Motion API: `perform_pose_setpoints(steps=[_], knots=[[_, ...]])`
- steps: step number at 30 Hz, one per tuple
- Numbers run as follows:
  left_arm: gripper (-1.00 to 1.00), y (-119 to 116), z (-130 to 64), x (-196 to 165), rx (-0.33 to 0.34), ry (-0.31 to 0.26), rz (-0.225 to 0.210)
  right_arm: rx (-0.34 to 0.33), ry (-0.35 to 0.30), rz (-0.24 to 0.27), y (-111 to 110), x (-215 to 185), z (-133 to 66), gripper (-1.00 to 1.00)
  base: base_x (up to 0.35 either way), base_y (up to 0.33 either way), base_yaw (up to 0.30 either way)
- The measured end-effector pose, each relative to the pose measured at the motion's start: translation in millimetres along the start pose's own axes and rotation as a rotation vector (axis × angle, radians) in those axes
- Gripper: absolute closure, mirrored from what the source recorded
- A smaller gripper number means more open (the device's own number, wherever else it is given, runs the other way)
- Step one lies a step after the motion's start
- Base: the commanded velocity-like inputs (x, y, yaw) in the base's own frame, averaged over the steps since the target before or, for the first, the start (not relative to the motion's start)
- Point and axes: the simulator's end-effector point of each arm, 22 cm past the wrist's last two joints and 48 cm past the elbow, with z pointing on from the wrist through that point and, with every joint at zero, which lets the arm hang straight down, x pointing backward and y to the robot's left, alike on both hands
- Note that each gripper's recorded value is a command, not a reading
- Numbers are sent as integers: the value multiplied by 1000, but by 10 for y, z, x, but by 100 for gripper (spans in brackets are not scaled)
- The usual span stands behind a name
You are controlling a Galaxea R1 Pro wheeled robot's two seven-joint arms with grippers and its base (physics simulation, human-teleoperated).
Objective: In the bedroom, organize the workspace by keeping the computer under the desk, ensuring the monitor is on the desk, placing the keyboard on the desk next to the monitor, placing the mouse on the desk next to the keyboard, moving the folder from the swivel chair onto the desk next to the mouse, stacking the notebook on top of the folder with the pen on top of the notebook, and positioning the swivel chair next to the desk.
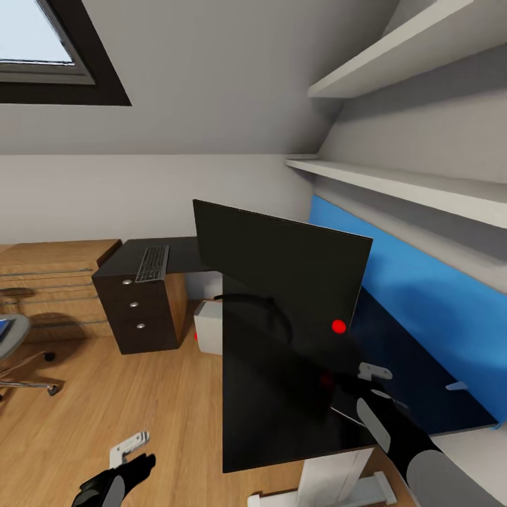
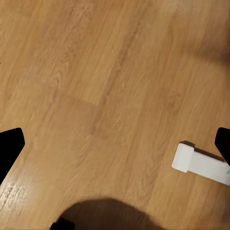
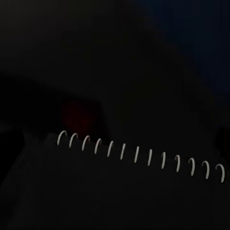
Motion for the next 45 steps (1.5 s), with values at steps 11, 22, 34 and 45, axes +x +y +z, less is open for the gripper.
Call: perform_pose_setpoints(steps=[11,22,34,45], knots=[[-100,83,-56,-214,-6,-28,7,5,16,0,-19,65,13,-100,0,0,0],[-100,114,-55,-227,-12,-30,9,7,14,1,-27,60,14,-100,0,0,0],[-100,119,-55,-231,-13,-30,10,18,25,3,-68,89,18,-100,0,0,0],[-100,122,-56,-230,-14,-30,8,40,30,0,-145,100,22,-100,0,0,0]])
